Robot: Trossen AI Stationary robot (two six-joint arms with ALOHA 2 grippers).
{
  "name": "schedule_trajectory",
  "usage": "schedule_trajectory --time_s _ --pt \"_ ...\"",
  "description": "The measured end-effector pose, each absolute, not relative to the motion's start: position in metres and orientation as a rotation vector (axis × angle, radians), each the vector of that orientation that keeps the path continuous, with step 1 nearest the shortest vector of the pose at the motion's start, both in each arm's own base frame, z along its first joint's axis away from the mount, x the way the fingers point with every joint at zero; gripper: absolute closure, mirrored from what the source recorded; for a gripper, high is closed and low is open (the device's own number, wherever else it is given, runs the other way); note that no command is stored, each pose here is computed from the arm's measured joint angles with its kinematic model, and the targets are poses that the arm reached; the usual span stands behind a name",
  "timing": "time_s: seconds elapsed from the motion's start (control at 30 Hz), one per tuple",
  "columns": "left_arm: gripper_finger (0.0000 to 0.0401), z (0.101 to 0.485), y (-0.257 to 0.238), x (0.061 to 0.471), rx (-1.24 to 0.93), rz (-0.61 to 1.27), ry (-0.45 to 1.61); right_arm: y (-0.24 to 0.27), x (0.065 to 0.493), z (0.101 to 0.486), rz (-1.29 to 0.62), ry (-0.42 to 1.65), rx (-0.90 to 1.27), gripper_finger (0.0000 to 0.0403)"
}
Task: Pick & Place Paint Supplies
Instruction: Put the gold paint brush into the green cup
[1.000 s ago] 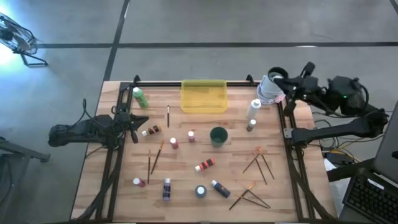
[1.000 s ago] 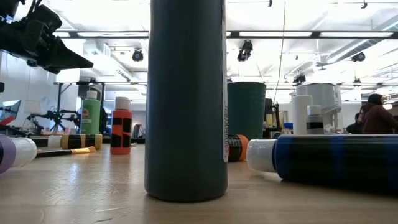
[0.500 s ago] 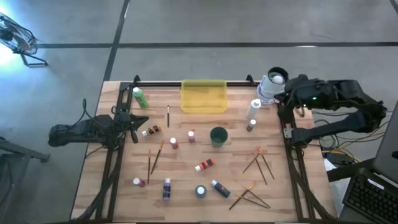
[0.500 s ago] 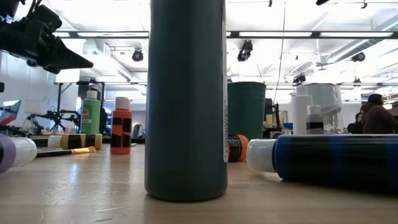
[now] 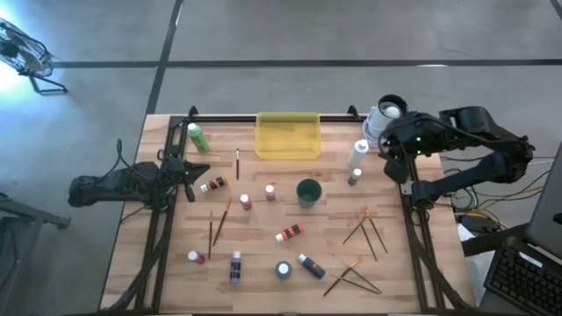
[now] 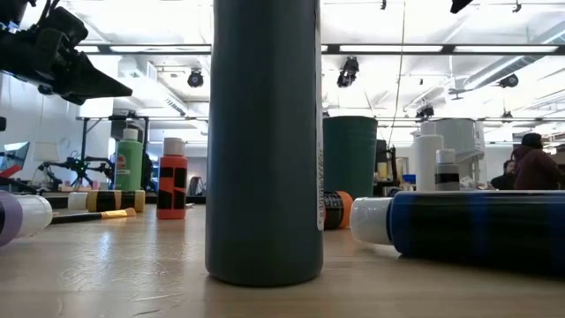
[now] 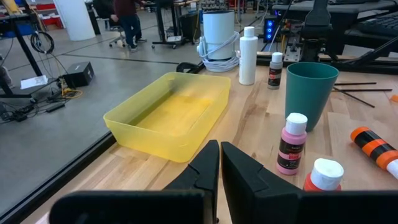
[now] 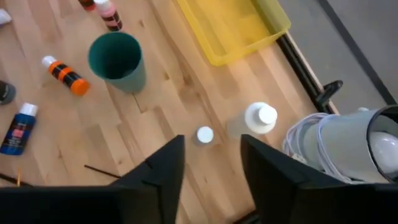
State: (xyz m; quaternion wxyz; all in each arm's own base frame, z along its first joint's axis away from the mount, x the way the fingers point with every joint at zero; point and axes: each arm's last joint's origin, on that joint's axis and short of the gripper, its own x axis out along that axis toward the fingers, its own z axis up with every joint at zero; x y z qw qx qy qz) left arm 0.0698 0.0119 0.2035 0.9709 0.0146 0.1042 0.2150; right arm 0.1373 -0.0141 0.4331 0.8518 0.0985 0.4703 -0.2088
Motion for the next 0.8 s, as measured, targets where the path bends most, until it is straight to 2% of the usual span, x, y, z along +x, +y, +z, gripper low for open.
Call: schedule_trajectory --time_s 0.2,0.4,0.57,0.8 --pt "0.0378 0.2035 0.0119 0.0698 0.030 0.434 0.211 -0.0140 0.1442 0.4297 -0.428 1.018 0.213 0.0170" --pt "0.0378 0.2035 0.0119 0.0698 0.030 0.434 0.211 -0.0143 0.1407 0.4311 -0.440 1.005 0.202 0.0124" --pt "0.0378 0.2036 0.0119 0.0698 0.030 0.434 0.211 -0.0150 0.1392 0.4317 -0.475 0.991 0.204 0.0101" --pt "0.0378 0.2026 0.0119 0.0696 0.032 0.434 0.221 -0.0123 0.1406 0.4270 -0.457 1.004 0.340 0.0092"
